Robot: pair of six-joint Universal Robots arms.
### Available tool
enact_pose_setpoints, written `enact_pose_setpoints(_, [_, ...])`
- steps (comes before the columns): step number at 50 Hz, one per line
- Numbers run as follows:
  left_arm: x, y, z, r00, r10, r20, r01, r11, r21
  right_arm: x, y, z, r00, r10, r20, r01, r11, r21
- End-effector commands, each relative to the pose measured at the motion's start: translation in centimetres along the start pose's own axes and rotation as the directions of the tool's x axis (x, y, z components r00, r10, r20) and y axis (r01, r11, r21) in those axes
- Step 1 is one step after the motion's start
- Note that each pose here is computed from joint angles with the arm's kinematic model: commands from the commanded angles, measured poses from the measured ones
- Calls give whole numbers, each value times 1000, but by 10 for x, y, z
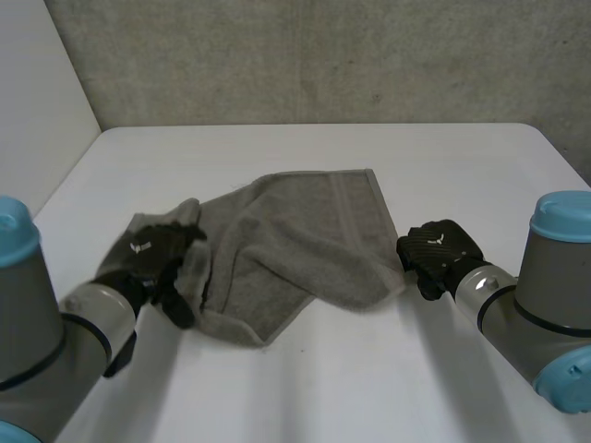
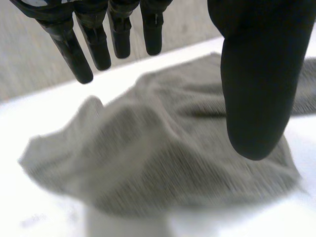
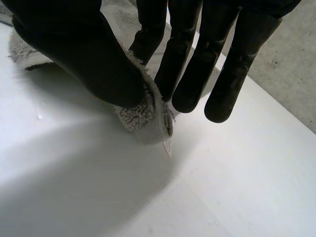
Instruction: Fold the towel.
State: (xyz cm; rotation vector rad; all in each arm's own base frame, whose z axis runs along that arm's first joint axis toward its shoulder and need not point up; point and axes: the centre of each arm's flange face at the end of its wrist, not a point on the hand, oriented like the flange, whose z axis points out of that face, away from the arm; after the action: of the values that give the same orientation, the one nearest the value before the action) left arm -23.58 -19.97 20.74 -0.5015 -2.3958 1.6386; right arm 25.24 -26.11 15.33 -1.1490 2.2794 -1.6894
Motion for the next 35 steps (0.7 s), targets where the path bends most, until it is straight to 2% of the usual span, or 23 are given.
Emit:
enact_pose_setpoints(1, [-5,-29,6,987,162,15,-162,982,100,-1,6,-1,1000,2,-3,-2,1000,-4])
enact_pose_setpoints(2, [-2,-30,9,977,211,-12,-208,972,106,-1,6,-1,1000,2,-3,-2,1000,-4])
enact_pose_setpoints(5, [1,-29,12,965,259,-49,-252,961,115,-1,6,-1,1000,2,-4,-2,1000,-3])
enact_pose_setpoints(7, [8,-20,25,927,352,-133,-336,934,124,-1,6,-1,1000,2,-4,-2,1000,-3])
enact_pose_setpoints(8, [8,-20,25,926,352,-133,-337,933,124,-2,6,-1,1000,2,-3,-2,1000,-4])
enact_pose_setpoints(10, [8,-13,38,885,431,-179,-412,901,136,-2,7,-1,1000,2,-2,-2,1000,-7])
enact_pose_setpoints(11, [8,-13,38,884,431,-179,-412,901,136,-3,8,-2,1000,3,-1,-3,1000,-8])
enact_pose_setpoints(12, [6,-10,43,863,470,-188,-449,882,141,-3,8,-1,1000,3,0,-3,1000,-7])
enact_pose_setpoints(13, [6,-10,43,862,470,-188,-450,882,141,-3,8,-1,1000,3,0,-3,1000,-7])
enact_pose_setpoints(15, [0,-8,53,818,543,-191,-521,839,153,-3,8,-1,1000,2,-2,-2,1000,-7])
enact_pose_setpoints(16, [0,-8,53,818,543,-191,-522,839,153,-3,8,-1,1000,2,-2,-2,1000,-7])
enact_pose_setpoints(18, [-11,-5,64,782,597,-179,-579,802,148,-3,8,-1,1000,2,-2,-2,1000,-5])
enact_pose_setpoints(19, [-11,-5,64,782,597,-179,-579,802,148,-3,9,-1,1000,2,-1,-2,1000,-5])
enact_pose_setpoints(21, [-16,-1,72,748,638,-182,-621,770,148,-3,9,-1,1000,2,0,-2,1000,-6])
enact_pose_setpoints(27, [-17,11,81,714,669,-209,-658,742,126,-4,11,0,1000,2,2,-2,1000,-11])
enact_pose_setpoints(35, [-17,21,84,711,665,-227,-660,743,107,-5,12,1,1000,2,4,-2,1000,-14])
